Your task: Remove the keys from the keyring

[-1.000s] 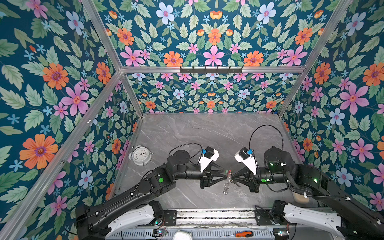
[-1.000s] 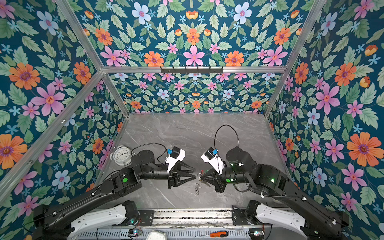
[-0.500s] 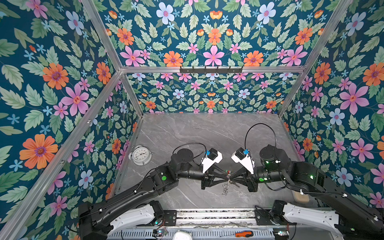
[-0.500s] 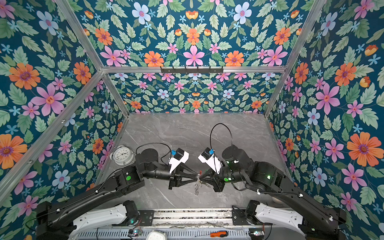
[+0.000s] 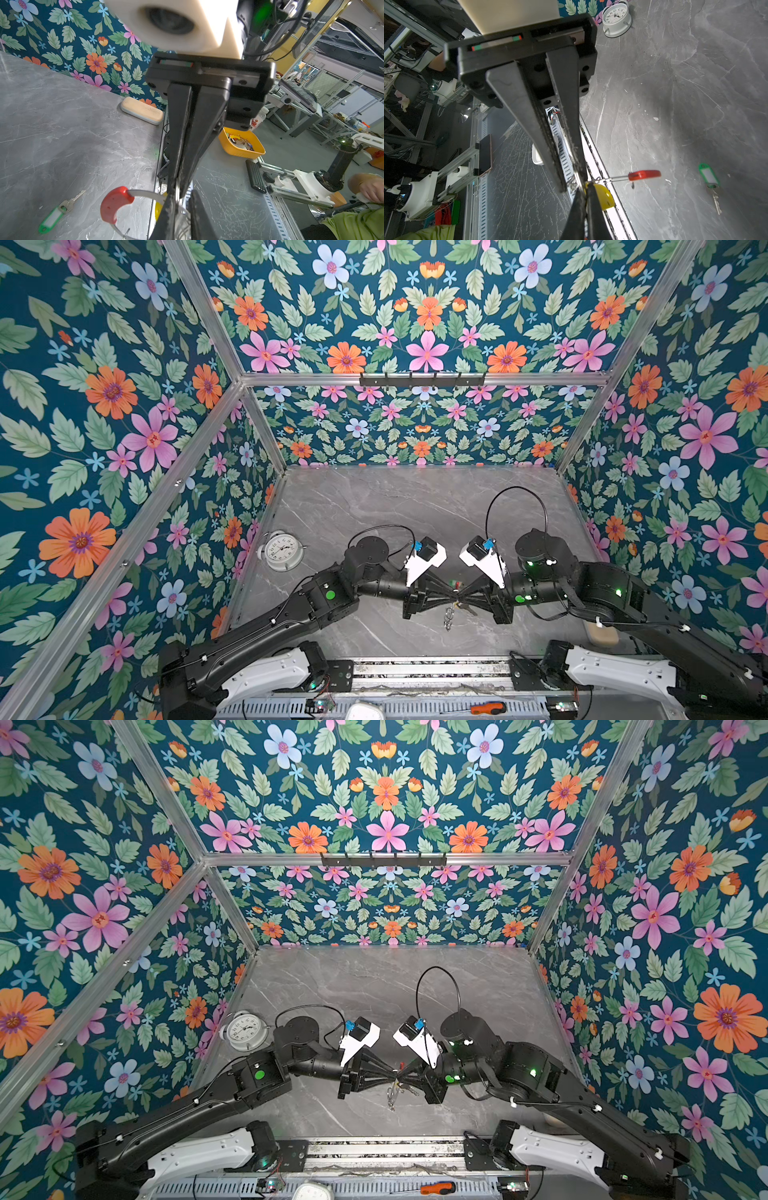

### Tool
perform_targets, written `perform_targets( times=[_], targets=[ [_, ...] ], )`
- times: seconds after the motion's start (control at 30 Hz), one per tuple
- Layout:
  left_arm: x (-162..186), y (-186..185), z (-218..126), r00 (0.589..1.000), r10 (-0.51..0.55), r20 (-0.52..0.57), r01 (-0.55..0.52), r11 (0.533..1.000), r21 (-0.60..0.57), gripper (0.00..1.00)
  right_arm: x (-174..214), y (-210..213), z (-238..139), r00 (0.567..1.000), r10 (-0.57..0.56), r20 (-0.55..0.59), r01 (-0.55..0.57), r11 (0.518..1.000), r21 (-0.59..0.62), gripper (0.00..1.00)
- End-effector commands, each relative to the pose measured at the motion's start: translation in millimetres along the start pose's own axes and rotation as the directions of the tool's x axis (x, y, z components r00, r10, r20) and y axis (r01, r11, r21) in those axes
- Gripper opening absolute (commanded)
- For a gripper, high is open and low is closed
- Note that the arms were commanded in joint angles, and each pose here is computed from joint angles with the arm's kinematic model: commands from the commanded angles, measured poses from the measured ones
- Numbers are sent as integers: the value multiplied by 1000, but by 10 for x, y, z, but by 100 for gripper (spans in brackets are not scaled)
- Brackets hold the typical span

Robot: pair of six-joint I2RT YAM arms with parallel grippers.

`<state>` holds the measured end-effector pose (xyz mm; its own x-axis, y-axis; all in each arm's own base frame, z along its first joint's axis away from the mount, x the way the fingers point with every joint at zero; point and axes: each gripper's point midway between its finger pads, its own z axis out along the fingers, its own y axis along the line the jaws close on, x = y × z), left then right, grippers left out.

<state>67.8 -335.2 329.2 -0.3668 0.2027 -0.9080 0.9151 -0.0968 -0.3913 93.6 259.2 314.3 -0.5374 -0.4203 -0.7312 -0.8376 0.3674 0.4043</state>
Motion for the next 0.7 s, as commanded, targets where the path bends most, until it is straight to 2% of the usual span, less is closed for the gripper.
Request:
perform_targets(
  times=[0.0, 0.3, 0.5, 0.67],
  targets=[
    [-149, -101, -29, 997, 54, 59, -56, 998, 33, 16, -45, -36, 9, 1000, -7, 21, 6, 1000, 20, 0],
    [-168, -116, 28, 998, 43, 55, -47, 997, 66, 17, -67, -35, 22, 1000, -6, 29, 6, 1000, 17, 0],
    [-189, -116, 35, 997, 46, 61, -50, 996, 69, 1, -69, -39, 28, 1000, -3, 31, 2, 1000, 18, 0],
    [-235, -134, 24, 994, 59, 96, -67, 995, 74, 0, -90, -30, 26, 999, 0, 46, 0, 1000, 14, 0]
  ],
)
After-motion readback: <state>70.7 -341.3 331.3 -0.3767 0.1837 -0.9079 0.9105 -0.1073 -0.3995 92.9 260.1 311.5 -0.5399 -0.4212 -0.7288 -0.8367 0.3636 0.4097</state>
